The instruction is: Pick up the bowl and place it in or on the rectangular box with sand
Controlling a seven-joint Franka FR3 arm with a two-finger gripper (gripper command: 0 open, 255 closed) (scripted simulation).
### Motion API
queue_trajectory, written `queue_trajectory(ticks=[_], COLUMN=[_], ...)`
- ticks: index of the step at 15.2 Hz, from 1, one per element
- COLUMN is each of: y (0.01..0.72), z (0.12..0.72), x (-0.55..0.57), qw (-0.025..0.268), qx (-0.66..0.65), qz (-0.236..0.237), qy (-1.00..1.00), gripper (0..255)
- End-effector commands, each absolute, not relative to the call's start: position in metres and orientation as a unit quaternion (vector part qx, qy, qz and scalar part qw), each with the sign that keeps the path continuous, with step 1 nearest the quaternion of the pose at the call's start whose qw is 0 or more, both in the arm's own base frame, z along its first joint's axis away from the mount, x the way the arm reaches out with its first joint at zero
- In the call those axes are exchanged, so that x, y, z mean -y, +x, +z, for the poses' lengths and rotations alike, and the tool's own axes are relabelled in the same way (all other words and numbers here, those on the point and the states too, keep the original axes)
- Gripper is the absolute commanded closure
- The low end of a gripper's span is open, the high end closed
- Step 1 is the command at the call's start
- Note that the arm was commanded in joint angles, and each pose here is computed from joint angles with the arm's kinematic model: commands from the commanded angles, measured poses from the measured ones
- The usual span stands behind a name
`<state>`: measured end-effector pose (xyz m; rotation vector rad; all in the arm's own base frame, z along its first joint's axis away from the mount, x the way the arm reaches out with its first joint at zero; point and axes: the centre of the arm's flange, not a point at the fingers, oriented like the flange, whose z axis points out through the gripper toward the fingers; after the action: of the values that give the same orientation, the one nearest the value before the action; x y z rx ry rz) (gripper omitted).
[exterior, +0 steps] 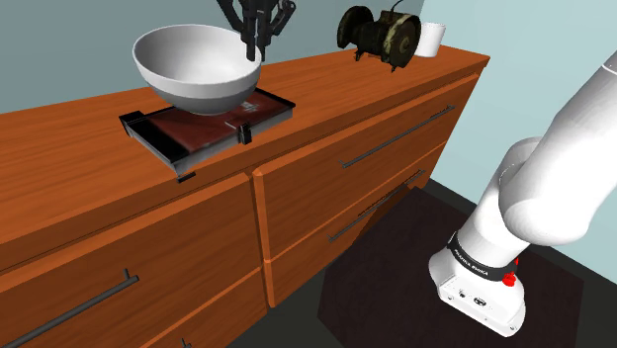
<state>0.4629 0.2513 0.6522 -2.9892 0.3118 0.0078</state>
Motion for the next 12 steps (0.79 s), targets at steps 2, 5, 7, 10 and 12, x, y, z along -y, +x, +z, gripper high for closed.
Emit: queue_trajectory(ticks=[2, 5, 7, 10, 12], y=[0.4626, 0.4626, 0.4626, 0.4626, 0.4626], z=[0.6364, 0.6364, 0.6364, 0.6364, 0.6365], x=[-0.2507, -0.2507, -0.2507, -0.2507, -0.2504], qw=[0.068, 0.068, 0.068, 0.068, 0.068], qx=[-0.104, -0.104, -0.104, -0.104, -0.104], qz=[0.002, 0.002, 0.002, 0.002, 0.002], qy=[-0.992, -0.992, -0.992, -0.992, -0.992], gripper=[255, 255, 255, 255, 0])
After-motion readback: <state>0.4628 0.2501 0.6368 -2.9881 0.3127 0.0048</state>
